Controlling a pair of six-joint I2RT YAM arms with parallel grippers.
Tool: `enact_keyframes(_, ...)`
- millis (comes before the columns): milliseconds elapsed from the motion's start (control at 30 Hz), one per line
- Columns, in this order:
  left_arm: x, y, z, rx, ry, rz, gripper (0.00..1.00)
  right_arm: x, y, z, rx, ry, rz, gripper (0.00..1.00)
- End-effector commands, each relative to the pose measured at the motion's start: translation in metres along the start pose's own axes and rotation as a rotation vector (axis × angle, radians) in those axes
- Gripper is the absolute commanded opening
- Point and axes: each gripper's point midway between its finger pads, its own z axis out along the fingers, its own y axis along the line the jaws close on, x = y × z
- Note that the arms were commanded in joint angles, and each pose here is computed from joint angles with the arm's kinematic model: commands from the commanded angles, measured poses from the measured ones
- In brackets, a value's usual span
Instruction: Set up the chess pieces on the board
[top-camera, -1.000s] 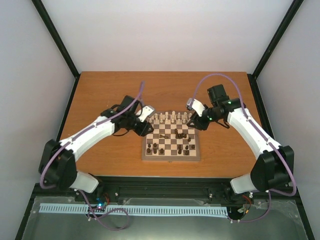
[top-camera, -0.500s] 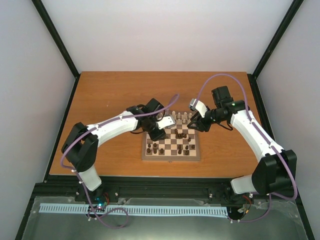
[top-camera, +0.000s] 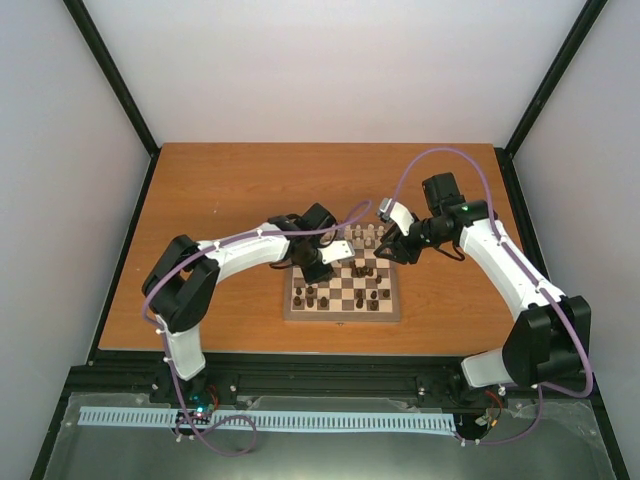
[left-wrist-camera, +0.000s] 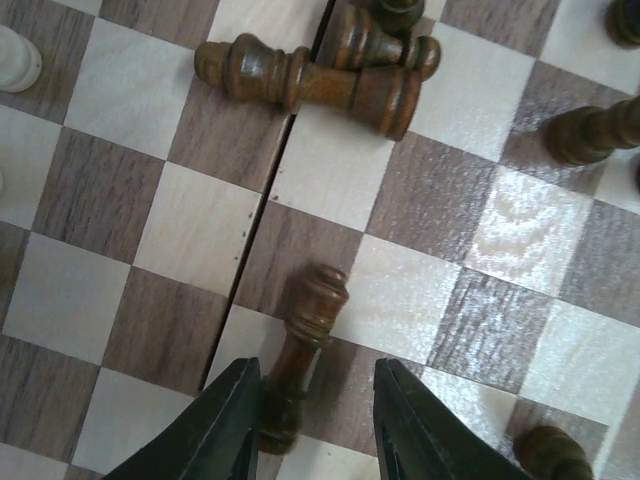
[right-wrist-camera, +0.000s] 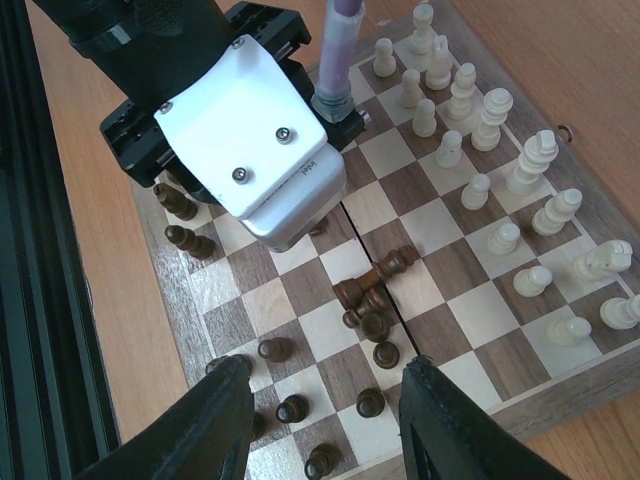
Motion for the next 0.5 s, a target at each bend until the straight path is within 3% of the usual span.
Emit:
enact_keyframes(0,0.001,0.006,0.010,-0.040,0.011,0.050,0.34,0.003,0.000,0.005,-0.027,-0.006,0.002,0.40)
enact_keyframes(467,0.019,0.014,0.008,-0.109,0.064,0.037,0.31,0.006,0.001,0.009,-0.050,-0.002,0.002,0.41)
